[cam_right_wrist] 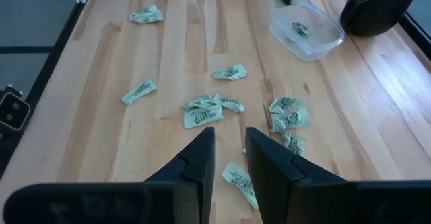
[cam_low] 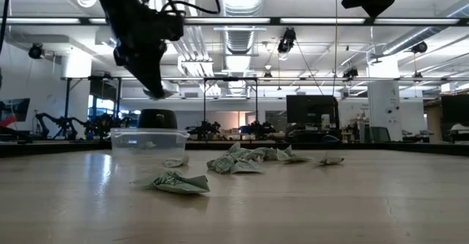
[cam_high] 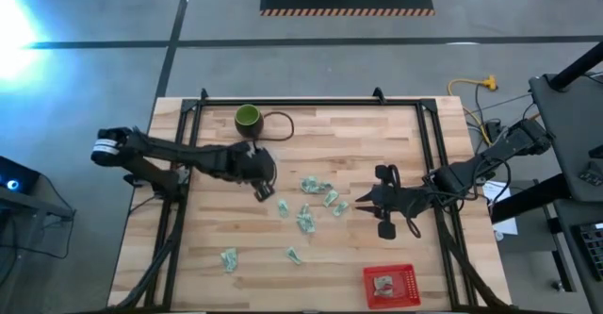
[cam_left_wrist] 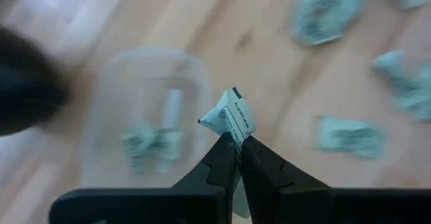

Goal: Pick and place items into bin
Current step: Put the green stevia packet into the transparent bin, then put the green stevia packet into the red basket

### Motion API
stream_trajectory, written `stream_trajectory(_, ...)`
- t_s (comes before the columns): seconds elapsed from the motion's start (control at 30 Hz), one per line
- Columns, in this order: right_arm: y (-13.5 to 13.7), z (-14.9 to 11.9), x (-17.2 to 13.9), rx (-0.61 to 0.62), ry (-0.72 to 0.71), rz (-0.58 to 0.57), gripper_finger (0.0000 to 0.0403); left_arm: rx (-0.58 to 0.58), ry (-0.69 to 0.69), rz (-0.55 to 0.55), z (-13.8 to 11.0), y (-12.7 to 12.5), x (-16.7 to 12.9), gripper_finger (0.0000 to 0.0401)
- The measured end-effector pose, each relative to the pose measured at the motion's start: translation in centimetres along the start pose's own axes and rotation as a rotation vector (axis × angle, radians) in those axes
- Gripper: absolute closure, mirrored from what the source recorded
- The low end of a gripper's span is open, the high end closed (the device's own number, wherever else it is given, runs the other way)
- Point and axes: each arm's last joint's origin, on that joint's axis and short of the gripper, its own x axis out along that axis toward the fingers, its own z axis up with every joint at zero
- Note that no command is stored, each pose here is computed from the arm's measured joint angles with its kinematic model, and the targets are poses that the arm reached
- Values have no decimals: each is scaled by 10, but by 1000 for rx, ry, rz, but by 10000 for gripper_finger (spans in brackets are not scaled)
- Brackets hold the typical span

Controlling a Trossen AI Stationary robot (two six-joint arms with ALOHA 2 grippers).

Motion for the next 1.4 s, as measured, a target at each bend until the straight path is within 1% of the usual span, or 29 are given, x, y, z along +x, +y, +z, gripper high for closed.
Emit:
stream_trajectory(0.17,0,0,0,8,-4,1,332,37,17,61,7,20,6,395)
stream_trajectory(0.33,1,2,0,17,-22,8,334,10,21,85,12,31,9,395)
stream_trajectory(0.4,1,2,0,18,-23,8,333,24,24,90,13,34,10,395)
stream_trajectory(0.57,1,2,0,18,-24,4,335,109,34,129,14,38,15,395)
stream_trajectory(0.83,1,2,0,18,-25,4,339,116,55,144,14,38,22,392)
stream_trajectory(1.17,1,2,0,18,-26,2,340,117,59,146,14,37,23,327)
stream_trajectory(1.3,1,2,0,13,-26,1,340,116,60,145,14,37,23,317)
stream_trajectory(1.4,0,1,0,3,-15,-4,339,93,82,105,14,37,19,316)
